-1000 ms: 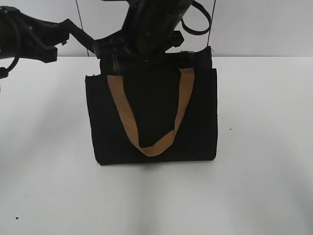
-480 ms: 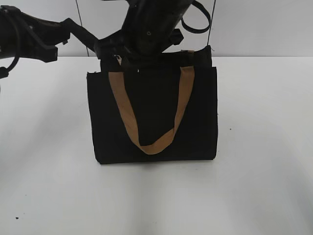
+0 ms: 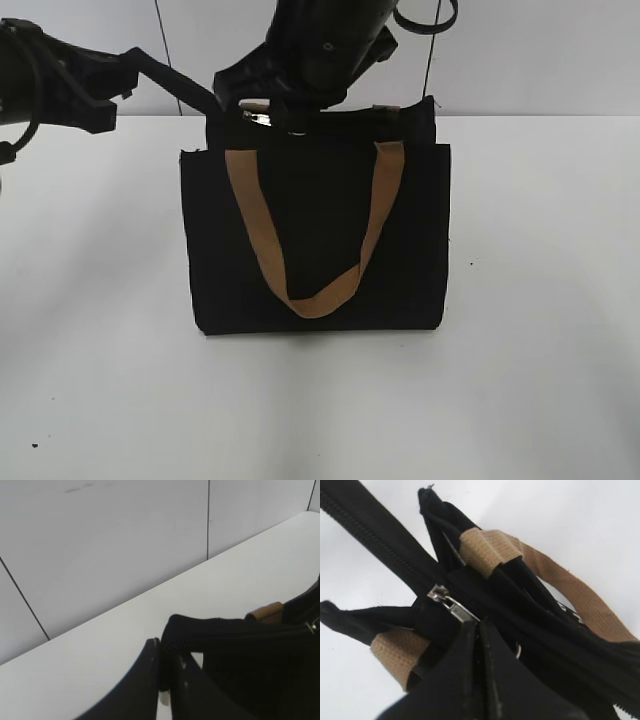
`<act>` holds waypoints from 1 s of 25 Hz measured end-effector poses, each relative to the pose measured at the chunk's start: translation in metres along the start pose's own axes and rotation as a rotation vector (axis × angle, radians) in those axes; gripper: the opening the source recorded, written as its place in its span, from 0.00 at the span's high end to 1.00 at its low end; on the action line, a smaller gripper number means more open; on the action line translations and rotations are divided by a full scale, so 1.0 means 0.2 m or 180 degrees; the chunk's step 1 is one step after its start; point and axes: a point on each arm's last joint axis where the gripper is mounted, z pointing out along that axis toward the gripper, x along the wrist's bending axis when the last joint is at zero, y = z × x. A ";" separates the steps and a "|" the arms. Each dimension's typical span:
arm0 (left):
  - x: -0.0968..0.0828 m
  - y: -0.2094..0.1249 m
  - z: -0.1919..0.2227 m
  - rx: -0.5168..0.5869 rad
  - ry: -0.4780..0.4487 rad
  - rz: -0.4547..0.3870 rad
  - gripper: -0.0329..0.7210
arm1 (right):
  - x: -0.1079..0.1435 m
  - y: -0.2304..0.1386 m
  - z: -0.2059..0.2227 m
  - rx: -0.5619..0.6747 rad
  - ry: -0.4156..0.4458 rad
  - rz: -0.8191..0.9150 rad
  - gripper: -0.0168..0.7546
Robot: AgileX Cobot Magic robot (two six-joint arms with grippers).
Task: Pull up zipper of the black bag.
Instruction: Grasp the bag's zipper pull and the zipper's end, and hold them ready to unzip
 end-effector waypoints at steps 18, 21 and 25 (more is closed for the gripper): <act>0.02 -0.02 0.00 0.0177 0.0126 0.0015 0.92 | -0.13 -0.09 -0.11 0.0695 -0.0773 -0.0539 1.00; 0.02 -0.03 0.00 0.0208 0.0151 0.0015 0.92 | -0.19 -0.09 -0.15 0.0734 -0.0823 -0.0494 1.00; 0.02 -0.03 0.00 0.0239 0.0175 0.0014 0.92 | -0.26 -0.09 -0.20 0.0717 -0.0840 -0.0419 1.00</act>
